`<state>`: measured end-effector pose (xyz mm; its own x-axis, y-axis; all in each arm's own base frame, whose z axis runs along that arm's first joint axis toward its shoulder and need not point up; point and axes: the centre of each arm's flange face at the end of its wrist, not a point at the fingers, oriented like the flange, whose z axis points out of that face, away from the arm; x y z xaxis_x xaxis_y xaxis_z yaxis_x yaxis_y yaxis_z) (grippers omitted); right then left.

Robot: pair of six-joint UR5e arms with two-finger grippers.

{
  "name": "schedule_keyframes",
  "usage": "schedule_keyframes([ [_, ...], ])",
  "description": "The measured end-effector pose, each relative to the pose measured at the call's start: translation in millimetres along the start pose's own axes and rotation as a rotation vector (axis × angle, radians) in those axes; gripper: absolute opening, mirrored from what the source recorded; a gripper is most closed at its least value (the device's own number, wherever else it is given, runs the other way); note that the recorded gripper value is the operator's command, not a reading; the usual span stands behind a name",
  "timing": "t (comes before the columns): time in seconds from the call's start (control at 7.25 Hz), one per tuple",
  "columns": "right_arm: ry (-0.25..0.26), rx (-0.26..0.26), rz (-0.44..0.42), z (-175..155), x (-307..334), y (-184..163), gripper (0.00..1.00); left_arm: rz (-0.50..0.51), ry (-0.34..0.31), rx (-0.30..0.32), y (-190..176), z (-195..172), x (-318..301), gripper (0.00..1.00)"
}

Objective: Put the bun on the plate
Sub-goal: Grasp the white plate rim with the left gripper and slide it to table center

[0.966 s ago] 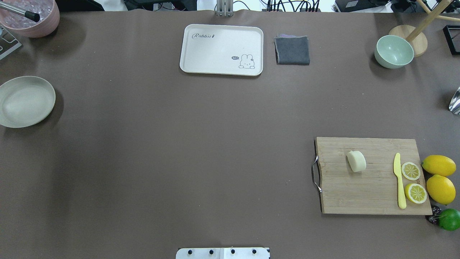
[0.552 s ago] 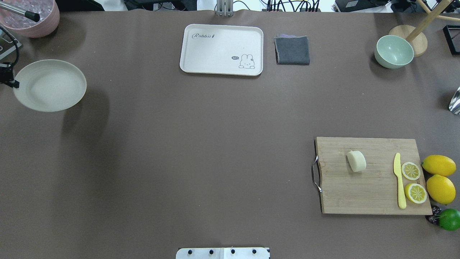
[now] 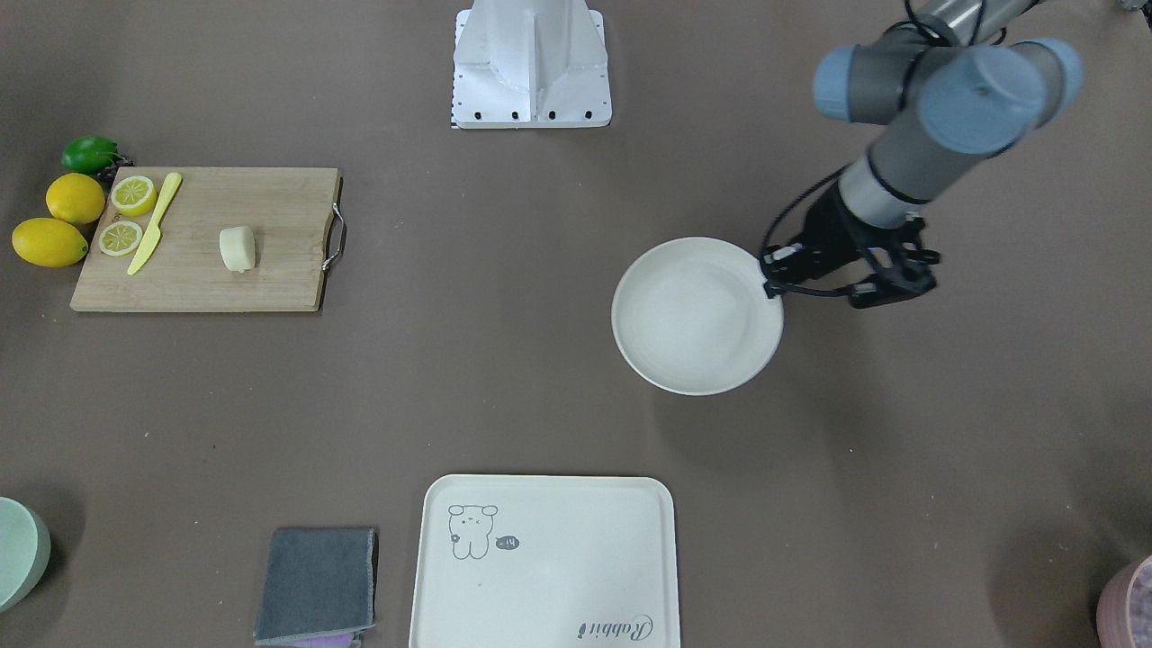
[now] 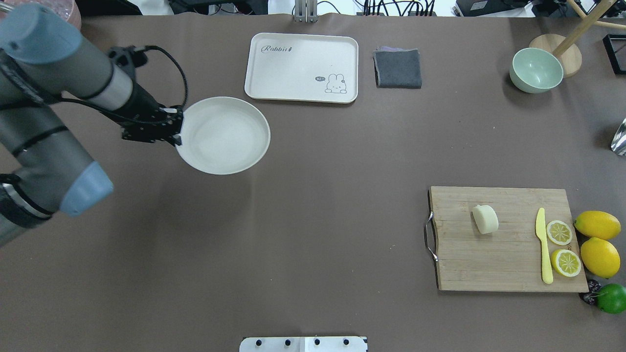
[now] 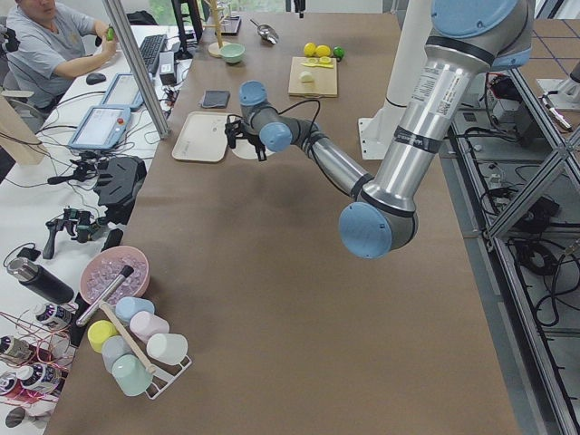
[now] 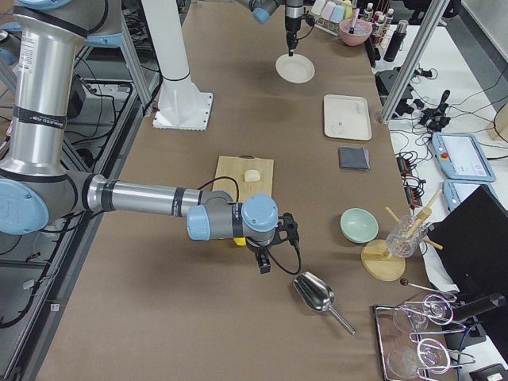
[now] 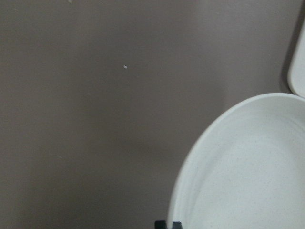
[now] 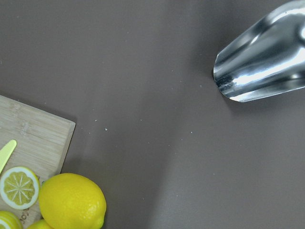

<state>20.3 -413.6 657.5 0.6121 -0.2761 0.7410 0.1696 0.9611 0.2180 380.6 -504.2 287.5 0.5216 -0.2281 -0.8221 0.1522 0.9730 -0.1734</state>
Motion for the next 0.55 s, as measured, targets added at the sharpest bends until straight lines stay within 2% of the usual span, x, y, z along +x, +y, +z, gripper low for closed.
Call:
schedule_keyframes([
  [0.28, -0.015, -0.01, 0.046, 9.8, -37.2, -20.0, 1.0, 0.031, -0.015, -0.002, 49.3, 64.1, 76.8, 0.0],
  [0.41, -0.023, 0.006, 0.04, 15.5, -57.6, -28.1, 0.99, 0.046, -0.008, 0.002, 62.6, 89.6, 94.1, 0.0],
  [0.55, -0.037, 0.021, 0.037, 23.1, -76.7, -34.0, 0.99, 0.047, 0.007, 0.012, 71.9, 110.0, 101.8, 0.07],
])
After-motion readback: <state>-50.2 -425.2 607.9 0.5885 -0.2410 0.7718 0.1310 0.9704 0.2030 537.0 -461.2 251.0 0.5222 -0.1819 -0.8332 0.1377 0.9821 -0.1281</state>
